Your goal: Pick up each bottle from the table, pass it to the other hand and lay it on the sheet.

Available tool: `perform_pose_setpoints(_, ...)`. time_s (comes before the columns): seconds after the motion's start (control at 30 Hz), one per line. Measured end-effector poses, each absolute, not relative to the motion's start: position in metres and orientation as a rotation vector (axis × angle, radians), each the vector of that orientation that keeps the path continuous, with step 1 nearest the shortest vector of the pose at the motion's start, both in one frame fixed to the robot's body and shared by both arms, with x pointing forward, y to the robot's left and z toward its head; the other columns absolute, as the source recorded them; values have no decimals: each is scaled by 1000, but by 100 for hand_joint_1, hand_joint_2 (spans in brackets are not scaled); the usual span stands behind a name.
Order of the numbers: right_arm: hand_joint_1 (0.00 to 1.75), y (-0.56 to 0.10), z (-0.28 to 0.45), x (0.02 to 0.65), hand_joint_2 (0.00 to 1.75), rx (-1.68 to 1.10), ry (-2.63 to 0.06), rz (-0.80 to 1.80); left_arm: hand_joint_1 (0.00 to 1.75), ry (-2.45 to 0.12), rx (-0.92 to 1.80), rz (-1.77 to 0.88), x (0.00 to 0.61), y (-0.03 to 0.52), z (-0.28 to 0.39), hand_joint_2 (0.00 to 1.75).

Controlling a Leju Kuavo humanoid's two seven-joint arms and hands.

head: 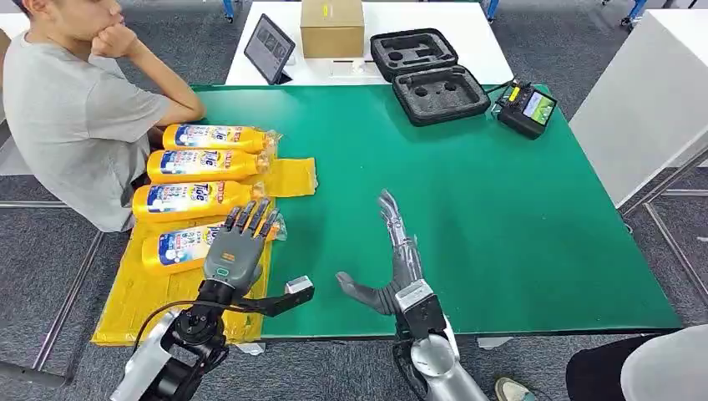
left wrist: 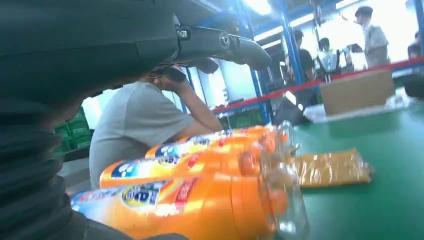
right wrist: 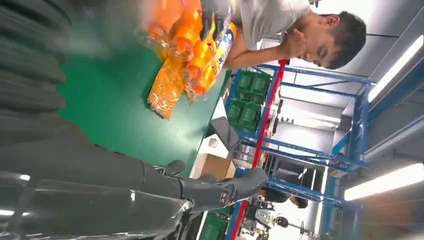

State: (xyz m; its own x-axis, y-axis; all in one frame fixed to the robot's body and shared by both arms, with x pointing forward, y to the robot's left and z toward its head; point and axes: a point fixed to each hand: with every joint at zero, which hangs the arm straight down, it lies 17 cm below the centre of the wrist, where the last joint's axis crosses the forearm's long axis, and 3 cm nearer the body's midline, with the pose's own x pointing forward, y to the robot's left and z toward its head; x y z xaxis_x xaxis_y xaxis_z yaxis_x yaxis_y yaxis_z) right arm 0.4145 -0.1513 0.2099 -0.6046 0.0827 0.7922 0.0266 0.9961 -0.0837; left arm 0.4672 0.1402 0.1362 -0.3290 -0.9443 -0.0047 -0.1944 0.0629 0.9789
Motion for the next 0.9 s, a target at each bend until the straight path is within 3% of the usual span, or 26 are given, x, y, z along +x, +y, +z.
perform_pose_setpoints(0.13, 0, -153, 212, 414, 175, -79, -2224, 72, 0, -1746, 1154, -1247, 462, 136, 159, 175)
perform_pose_setpoints(0.33, 0, -160, 227, 405, 175, -135, -2269, 46, 0, -1999, 886, -1011, 450, 125, 185, 175)
perform_pose_setpoints(0.9, 0, -172, 259, 379, 175, -311, -2374, 23, 0, -2247, 433, -615, 430, 96, 217, 175)
